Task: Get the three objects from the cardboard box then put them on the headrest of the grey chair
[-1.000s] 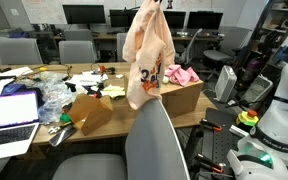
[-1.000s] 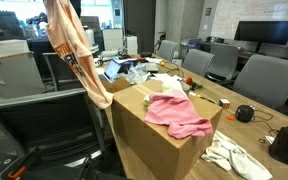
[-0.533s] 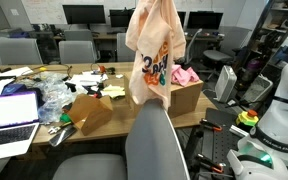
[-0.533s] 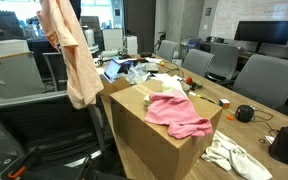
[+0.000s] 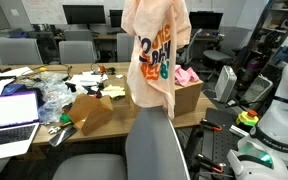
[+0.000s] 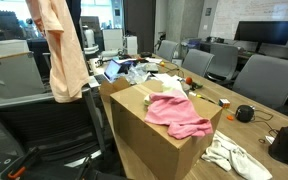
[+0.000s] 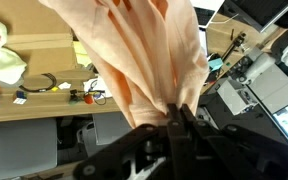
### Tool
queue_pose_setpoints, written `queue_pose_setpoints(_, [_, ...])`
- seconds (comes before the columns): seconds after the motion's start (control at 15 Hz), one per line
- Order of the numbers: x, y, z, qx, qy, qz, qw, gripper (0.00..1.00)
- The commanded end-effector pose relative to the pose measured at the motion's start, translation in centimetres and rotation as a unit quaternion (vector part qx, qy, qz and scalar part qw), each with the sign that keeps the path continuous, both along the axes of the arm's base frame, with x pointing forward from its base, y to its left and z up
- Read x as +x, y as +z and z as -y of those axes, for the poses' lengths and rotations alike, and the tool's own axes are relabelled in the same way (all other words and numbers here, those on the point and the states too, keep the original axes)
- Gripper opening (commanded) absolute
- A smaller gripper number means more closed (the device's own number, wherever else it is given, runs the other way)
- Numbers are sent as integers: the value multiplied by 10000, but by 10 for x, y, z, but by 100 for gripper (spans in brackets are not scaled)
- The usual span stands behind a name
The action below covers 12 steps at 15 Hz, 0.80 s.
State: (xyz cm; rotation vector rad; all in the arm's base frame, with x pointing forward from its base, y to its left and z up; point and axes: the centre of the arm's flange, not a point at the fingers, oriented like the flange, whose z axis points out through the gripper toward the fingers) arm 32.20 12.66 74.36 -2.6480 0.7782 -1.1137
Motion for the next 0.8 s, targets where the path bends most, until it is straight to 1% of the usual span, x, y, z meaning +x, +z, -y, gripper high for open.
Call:
queue_pose_setpoints(0.0, [-1, 24, 0, -130, 70, 188, 9997, 2])
queue_pose_setpoints(0.27, [5, 18, -2, -224, 169, 50, 9996, 2])
queue_pose_setpoints(0.33, [16, 13, 1, -253, 180, -2, 9995, 2])
queue_pose_setpoints(0.73, [49, -20, -1, -428, 376, -542, 9969, 2])
